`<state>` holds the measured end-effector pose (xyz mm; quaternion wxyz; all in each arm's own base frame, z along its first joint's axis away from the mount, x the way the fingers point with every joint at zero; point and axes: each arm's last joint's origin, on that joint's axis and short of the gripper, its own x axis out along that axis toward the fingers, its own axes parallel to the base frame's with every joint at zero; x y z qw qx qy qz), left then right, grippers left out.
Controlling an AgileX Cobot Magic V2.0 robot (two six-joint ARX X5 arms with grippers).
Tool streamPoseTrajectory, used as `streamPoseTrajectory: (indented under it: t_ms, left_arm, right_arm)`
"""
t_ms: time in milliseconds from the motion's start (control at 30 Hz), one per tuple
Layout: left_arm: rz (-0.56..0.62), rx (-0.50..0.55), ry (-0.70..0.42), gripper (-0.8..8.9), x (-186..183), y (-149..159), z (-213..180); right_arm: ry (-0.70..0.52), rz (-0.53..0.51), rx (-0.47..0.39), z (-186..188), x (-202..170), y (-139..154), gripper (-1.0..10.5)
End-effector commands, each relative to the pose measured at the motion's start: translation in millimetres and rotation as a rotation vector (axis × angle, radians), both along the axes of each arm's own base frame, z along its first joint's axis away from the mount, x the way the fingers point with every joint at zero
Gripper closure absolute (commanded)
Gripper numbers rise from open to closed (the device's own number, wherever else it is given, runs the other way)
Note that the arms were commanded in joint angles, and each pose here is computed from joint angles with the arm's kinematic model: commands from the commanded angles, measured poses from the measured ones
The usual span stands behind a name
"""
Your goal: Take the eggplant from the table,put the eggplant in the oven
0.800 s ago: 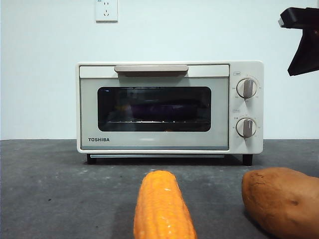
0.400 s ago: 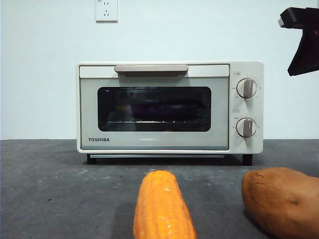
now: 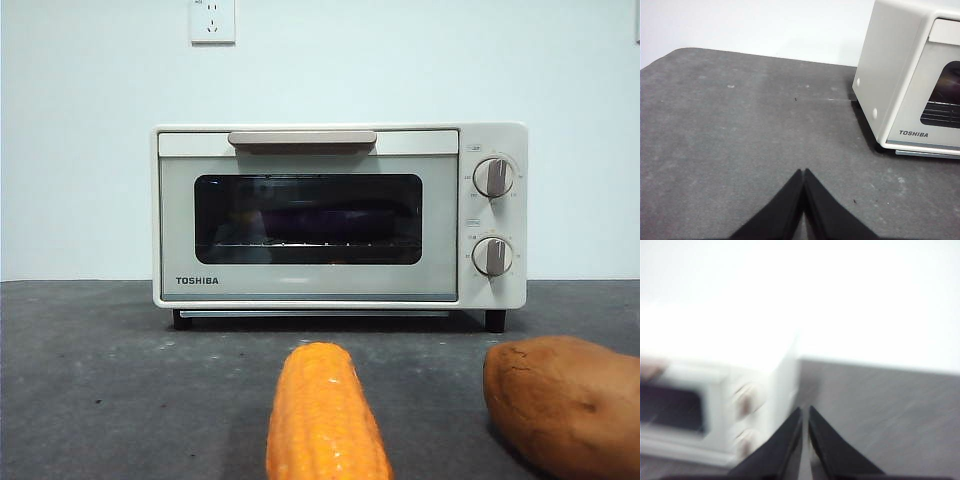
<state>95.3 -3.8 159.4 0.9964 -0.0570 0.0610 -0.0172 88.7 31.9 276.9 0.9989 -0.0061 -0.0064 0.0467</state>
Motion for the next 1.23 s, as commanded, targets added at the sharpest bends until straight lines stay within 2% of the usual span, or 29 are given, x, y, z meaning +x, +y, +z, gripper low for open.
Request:
streamPoseTrajectory:
  t_ms: [33,133,200,433,700,767,1233]
  left_arm:
    - [-0.002,0.011,0.016,8.07,1,0,-8]
    - [-0.002,0.011,0.016,8.07,1,0,-8]
    - [-0.002,0.011,0.016,8.07,1,0,-8]
    - [-0.002,0.011,0.016,8.07,1,0,-8]
    - [-0.002,0.011,0.016,8.07,1,0,-8]
    - [-0.002,0.011,0.016,8.07,1,0,-8]
    - [-0.002,0.011,0.015,8.07,1,0,-8]
  right_arm:
    - [-0.07,-0.078,-0.018,0,-9,-13,9.4]
    - [-0.101,-0.162,-0.017,-9,-15,-24,9.4]
    - [-0.094,-0.175,-0.024,-21,-14,-27,9.4]
    - [0.022,-0.049,-0.017,-75,-1,-31,9.4]
    - [0.15,-0.042,0.073,-123,8,-32,9.4]
    - [0.184,-0.045,0.072,-127,7,-32,9.4]
    - [0.107,-0.044,0.072,-119,8,-32,9.4]
